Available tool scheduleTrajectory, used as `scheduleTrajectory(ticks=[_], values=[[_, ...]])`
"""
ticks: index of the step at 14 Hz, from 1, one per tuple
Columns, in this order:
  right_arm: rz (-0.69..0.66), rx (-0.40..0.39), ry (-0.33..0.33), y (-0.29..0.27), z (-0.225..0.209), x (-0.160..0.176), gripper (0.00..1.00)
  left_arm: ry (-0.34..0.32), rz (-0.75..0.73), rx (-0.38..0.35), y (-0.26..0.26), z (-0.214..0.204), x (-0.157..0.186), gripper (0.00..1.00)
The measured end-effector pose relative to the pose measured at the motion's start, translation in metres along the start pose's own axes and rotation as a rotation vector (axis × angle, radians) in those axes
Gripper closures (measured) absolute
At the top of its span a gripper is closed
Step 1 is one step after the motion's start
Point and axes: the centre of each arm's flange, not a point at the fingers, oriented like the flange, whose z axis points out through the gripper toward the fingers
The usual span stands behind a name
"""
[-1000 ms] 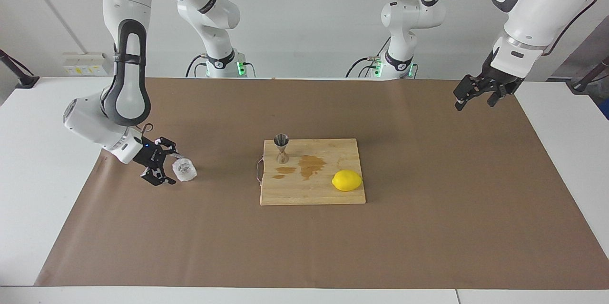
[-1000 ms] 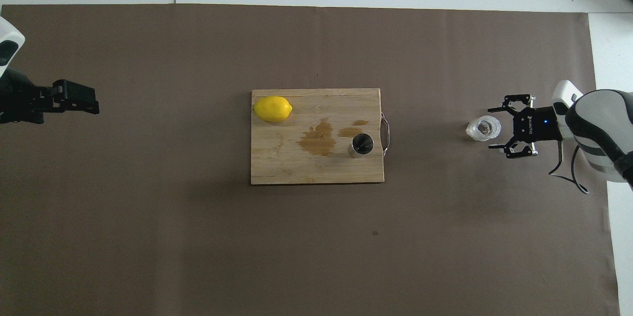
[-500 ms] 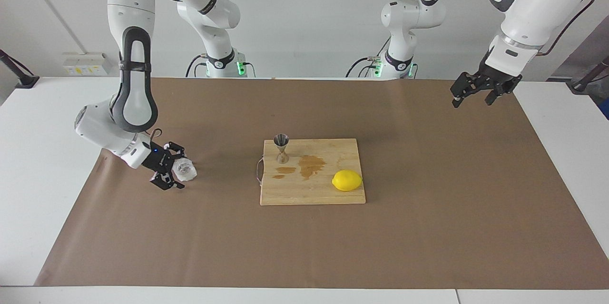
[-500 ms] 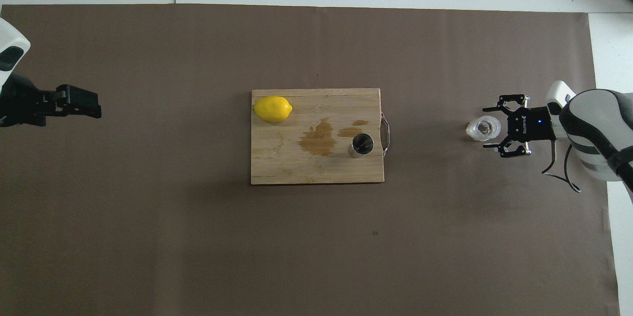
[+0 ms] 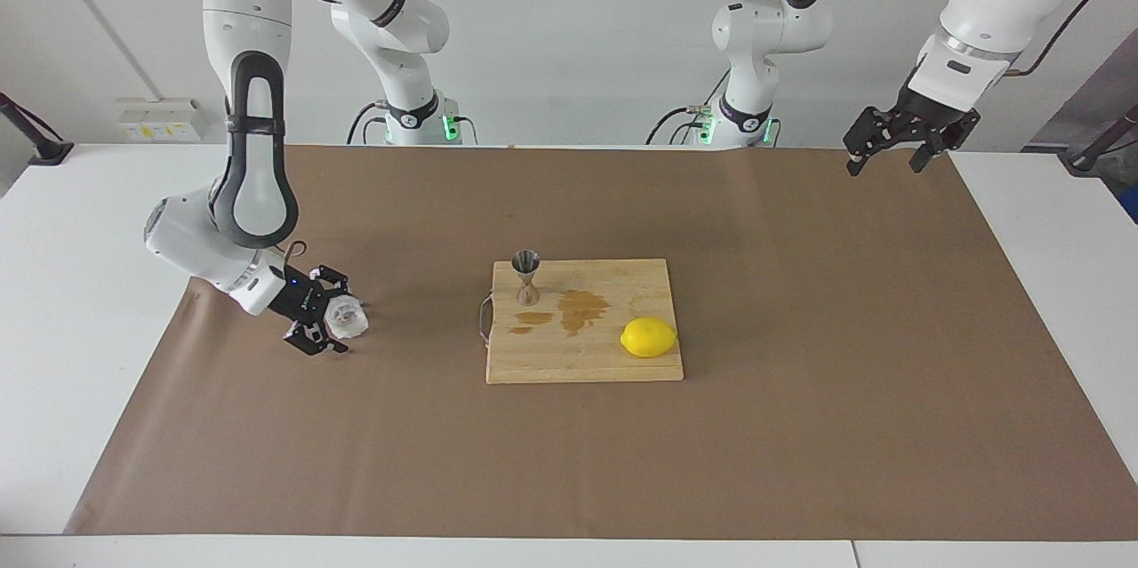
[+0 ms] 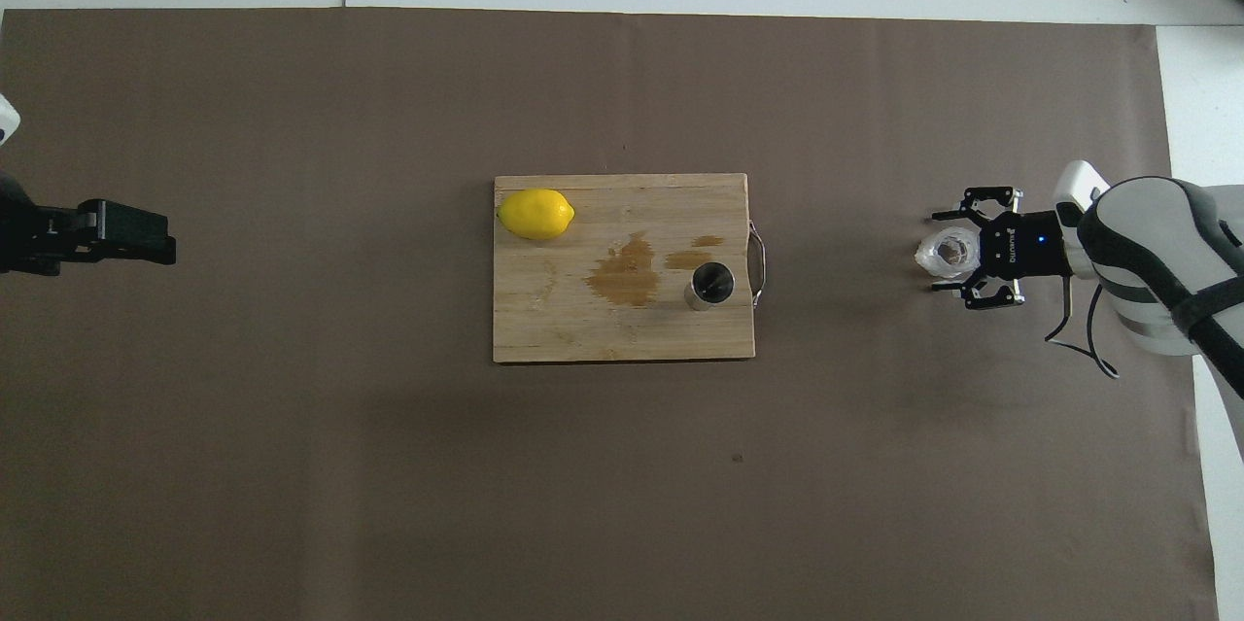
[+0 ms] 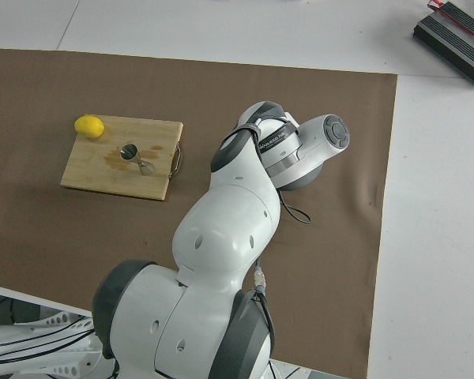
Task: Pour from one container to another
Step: 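Close the right gripper around the small clear glass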
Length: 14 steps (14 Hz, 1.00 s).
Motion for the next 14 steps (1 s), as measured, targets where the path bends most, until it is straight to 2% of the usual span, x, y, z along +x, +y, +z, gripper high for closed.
scheduleTrajectory(ticks=[1, 3, 5, 6, 7, 12, 14], values=[[0.001, 0.003, 0.002, -0.001, 0.000, 0.000, 0.05, -0.015, 0.001, 0.002, 0.000, 0.001, -0.002, 0.00], [0.001, 0.002, 0.004, -0.002, -0.003, 0.001, 0.27, -0.031, 0.002, 0.004, 0.000, 0.001, -0.004, 0.00], [0.000, 0.002, 0.004, -0.002, -0.003, 0.002, 0.30, -0.033, 0.004, 0.004, 0.000, 0.001, -0.004, 0.00], [-0.001, 0.000, 0.004, -0.001, -0.004, 0.002, 0.38, -0.033, 0.005, 0.004, 0.001, 0.001, -0.004, 0.00], [-0.003, -0.002, 0.004, -0.001, -0.005, 0.003, 0.50, -0.033, 0.005, 0.004, 0.001, 0.001, -0.004, 0.00], [-0.004, -0.009, 0.002, 0.001, -0.009, 0.009, 0.50, -0.037, 0.008, 0.005, 0.002, 0.001, -0.005, 0.00], [0.005, -0.021, -0.001, 0.005, -0.017, 0.028, 0.50, -0.037, 0.007, 0.005, 0.002, 0.001, -0.005, 0.00]])
